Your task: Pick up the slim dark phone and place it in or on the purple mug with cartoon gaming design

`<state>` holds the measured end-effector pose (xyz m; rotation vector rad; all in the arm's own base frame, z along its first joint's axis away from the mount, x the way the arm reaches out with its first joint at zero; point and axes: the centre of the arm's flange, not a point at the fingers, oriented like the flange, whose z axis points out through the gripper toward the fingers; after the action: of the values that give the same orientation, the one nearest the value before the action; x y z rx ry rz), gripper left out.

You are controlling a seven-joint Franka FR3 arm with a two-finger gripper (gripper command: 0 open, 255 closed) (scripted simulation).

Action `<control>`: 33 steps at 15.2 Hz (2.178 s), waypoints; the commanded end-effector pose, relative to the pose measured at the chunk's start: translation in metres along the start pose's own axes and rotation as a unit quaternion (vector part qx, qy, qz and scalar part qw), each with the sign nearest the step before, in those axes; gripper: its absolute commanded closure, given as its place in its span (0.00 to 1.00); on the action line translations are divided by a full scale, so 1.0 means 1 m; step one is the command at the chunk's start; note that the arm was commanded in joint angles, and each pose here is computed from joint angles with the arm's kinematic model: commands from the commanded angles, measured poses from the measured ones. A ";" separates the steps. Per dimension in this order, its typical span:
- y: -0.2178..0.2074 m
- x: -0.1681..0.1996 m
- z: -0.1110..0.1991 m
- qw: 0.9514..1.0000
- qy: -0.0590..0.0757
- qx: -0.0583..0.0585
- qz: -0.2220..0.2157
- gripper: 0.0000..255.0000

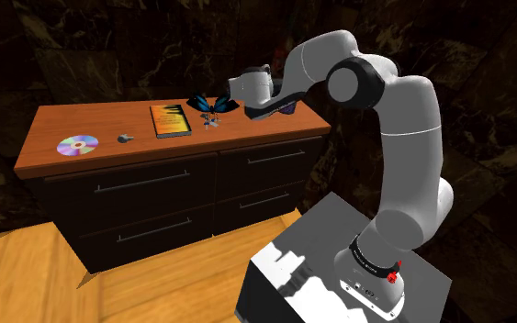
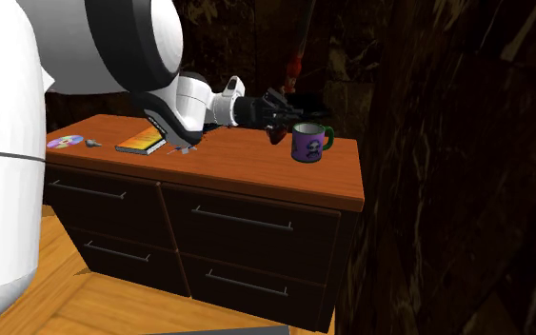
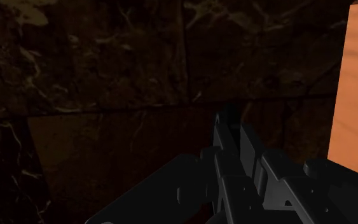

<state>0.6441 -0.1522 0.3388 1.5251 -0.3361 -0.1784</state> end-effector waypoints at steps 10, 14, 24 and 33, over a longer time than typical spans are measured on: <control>-0.046 0.030 0.030 1.000 0.005 0.001 0.001 1.00; -0.067 0.028 0.029 1.000 0.005 0.001 0.001 1.00; -0.073 0.028 0.029 1.000 0.005 0.001 0.001 0.00; -0.073 0.027 -0.021 1.000 0.005 0.001 0.001 0.00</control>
<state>0.6791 -0.1533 0.2690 1.5265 -0.3302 -0.1685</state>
